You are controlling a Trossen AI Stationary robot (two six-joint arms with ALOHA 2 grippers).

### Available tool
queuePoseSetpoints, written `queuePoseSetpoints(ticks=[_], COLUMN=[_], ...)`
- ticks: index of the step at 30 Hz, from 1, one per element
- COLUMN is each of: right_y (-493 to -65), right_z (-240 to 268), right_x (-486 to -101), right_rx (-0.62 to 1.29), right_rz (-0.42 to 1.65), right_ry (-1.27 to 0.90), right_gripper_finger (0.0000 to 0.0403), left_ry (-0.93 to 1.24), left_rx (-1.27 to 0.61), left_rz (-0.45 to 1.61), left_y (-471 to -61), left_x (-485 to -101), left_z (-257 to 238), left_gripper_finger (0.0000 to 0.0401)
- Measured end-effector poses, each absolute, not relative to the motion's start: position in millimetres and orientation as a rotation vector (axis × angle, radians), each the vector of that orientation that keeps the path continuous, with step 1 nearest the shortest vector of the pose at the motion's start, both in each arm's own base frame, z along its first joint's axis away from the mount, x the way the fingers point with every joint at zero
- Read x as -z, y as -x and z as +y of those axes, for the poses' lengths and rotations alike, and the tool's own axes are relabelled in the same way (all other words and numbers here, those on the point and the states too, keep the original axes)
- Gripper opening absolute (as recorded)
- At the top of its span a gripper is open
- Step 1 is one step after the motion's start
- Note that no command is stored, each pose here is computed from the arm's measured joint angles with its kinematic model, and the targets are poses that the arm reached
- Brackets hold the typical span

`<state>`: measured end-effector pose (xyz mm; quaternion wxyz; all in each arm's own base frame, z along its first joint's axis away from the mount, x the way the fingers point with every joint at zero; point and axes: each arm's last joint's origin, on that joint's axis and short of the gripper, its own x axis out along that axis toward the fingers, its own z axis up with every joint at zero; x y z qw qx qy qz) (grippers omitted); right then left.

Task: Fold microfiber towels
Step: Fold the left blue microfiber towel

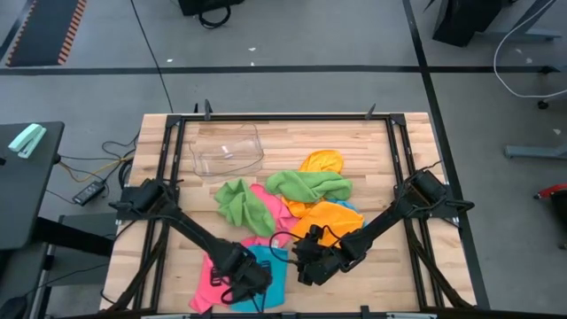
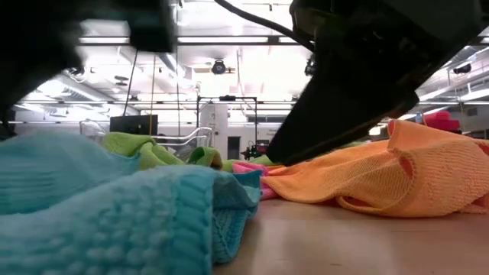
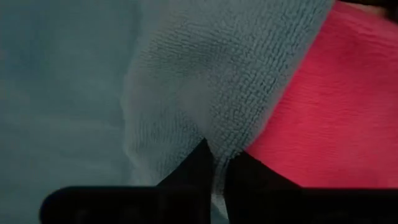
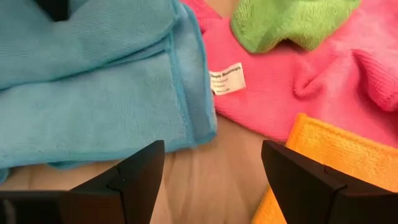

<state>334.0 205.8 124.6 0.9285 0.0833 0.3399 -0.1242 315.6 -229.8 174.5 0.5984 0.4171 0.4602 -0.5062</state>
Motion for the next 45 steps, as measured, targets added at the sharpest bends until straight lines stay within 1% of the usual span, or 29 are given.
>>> queuePoseSetpoints(ticks=[4,6,9,14,18,21,24,27,33,36,40,42,45], right_y=[-335,-336,-336,-337,-338,-341,-341,-341,-341,-342,-343,-344,-345], right_z=[208,209,209,209,209,210,211,210,210,209,208,207,205], right_x=[-126,-126,-127,-127,-129,-132,-132,-132,-132,-132,-133,-133,-133], right_rx=[0.218,0.202,0.189,0.174,0.154,0.128,0.108,0.107,0.100,0.096,0.087,0.089,0.092], right_rz=[0.692,0.688,0.684,0.688,0.691,0.690,0.697,0.704,0.704,0.704,0.701,0.701,0.702], right_ry=[-0.168,-0.157,-0.141,-0.107,-0.062,-0.048,-0.032,-0.027,-0.008,0.011,0.036,0.043,0.045], right_gripper_finger=[0.0277,0.0277,0.0277,0.0277,0.0277,0.0277,0.0277,0.0277,0.0277,0.0277,0.0277,0.0277,0.0277], left_ry=[-0.882,-0.855,-0.829,-0.745,-0.650,-0.596,-0.529,-0.503,-0.457,-0.451,-0.452,-0.447,-0.462], left_rx=[1.115,1.086,1.016,0.886,0.796,0.734,0.668,0.623,0.443,0.401,0.395,0.402,0.400], left_rz=[1.175,1.198,1.218,1.260,1.319,1.364,1.396,1.412,1.422,1.460,1.466,1.445,1.467], left_y=[-304,-299,-295,-294,-296,-297,-297,-296,-294,-289,-289,-292,-291], left_x=[-166,-160,-156,-156,-169,-181,-185,-183,-159,-150,-155,-163,-176], left_z=[-235,-238,-241,-245,-247,-247,-247,-247,-237,-232,-233,-237,-240], left_gripper_finger=[0.0021,0.0028,0.0055,0.0115,0.0152,0.0166,0.0168,0.0162,0.0146,0.0146,0.0155,0.0158,0.0160])
